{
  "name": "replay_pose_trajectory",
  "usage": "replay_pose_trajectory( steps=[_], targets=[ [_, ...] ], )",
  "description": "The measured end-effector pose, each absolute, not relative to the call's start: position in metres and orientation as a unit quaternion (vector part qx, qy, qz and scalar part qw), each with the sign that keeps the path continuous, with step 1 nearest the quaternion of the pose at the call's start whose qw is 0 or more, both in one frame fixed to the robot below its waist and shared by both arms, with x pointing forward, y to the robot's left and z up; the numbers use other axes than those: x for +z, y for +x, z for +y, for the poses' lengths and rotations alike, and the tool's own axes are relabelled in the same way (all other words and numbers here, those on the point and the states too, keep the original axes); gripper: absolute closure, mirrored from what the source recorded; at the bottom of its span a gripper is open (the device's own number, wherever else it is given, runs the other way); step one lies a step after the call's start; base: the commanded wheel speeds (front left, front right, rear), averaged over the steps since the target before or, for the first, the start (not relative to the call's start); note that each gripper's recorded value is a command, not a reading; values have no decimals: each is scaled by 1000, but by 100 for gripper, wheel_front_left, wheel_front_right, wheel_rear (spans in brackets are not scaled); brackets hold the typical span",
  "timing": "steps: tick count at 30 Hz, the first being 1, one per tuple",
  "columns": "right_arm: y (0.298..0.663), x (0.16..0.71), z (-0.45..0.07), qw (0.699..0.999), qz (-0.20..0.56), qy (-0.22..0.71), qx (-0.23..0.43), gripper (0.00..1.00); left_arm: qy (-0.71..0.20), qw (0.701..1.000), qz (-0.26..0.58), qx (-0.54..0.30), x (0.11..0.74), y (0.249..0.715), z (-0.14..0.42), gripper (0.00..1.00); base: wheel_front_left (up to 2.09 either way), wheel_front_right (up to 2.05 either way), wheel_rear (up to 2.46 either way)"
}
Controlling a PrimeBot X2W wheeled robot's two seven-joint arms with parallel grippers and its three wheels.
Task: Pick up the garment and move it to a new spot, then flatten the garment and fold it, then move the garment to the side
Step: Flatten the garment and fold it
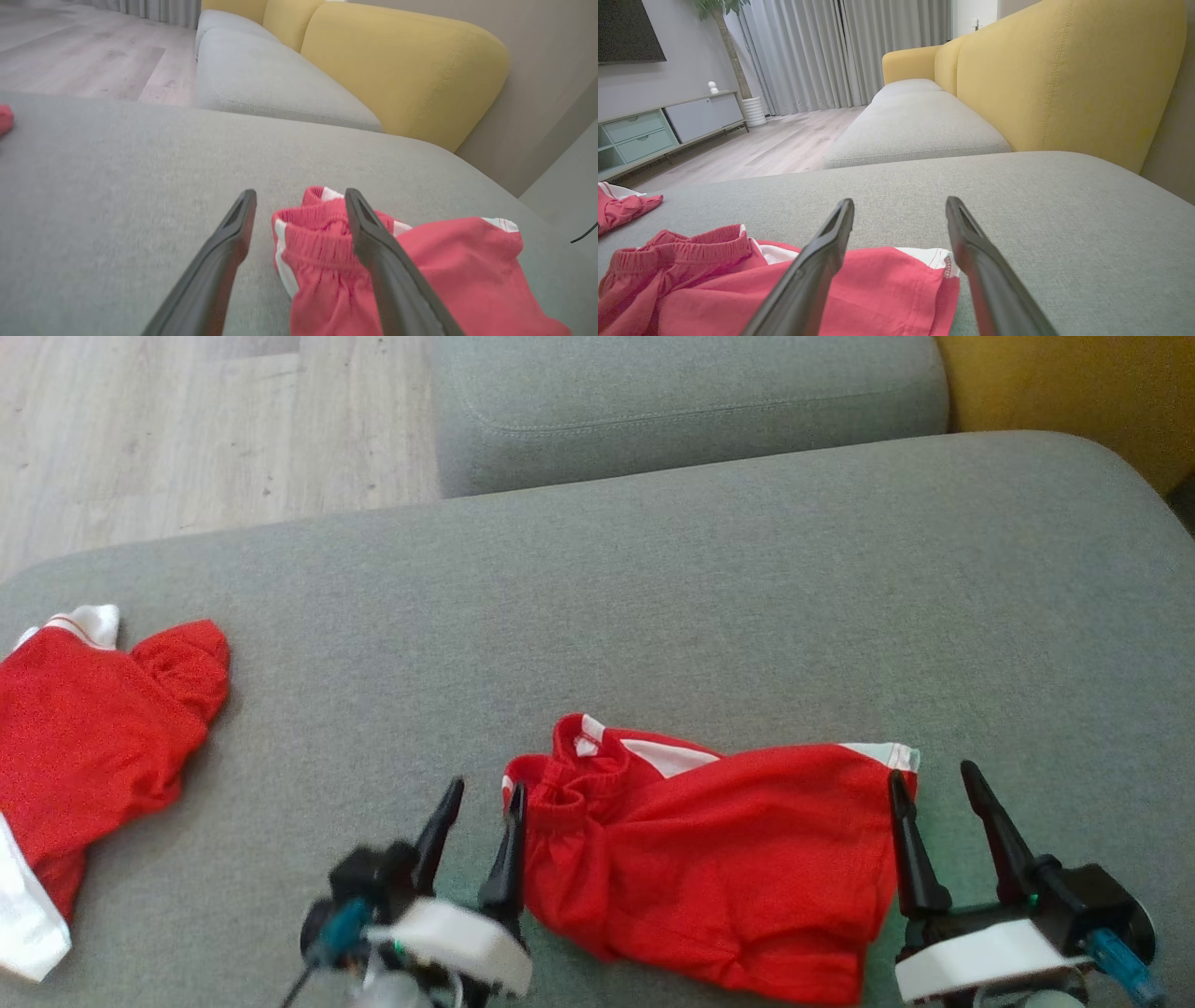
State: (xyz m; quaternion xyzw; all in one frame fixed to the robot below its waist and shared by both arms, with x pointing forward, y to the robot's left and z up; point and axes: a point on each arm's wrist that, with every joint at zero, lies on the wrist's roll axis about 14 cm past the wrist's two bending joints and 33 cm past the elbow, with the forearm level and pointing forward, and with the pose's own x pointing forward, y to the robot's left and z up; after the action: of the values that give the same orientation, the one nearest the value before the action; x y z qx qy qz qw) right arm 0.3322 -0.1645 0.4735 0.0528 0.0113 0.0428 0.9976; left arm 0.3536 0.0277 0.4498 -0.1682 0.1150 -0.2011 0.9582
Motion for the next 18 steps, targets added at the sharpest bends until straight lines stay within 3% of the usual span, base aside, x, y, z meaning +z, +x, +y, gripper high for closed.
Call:
replay_pose_trajectory(
  steps=[5,9,13,18],
  targets=[
    [331,469,-165,998,18,53,42,0,-137,950,99,-264,494,374,-1,0,0,0,0],
    [332,466,-165,997,25,53,41,0,-122,925,121,-340,520,381,-49,0,0,0,0],
    [337,464,-168,998,27,52,37,0,-125,895,208,-373,499,379,-75,0,0,0,0],
    [339,460,-175,998,33,51,24,0,-127,871,321,-349,448,371,-80,0,0,0,0]
  ],
)
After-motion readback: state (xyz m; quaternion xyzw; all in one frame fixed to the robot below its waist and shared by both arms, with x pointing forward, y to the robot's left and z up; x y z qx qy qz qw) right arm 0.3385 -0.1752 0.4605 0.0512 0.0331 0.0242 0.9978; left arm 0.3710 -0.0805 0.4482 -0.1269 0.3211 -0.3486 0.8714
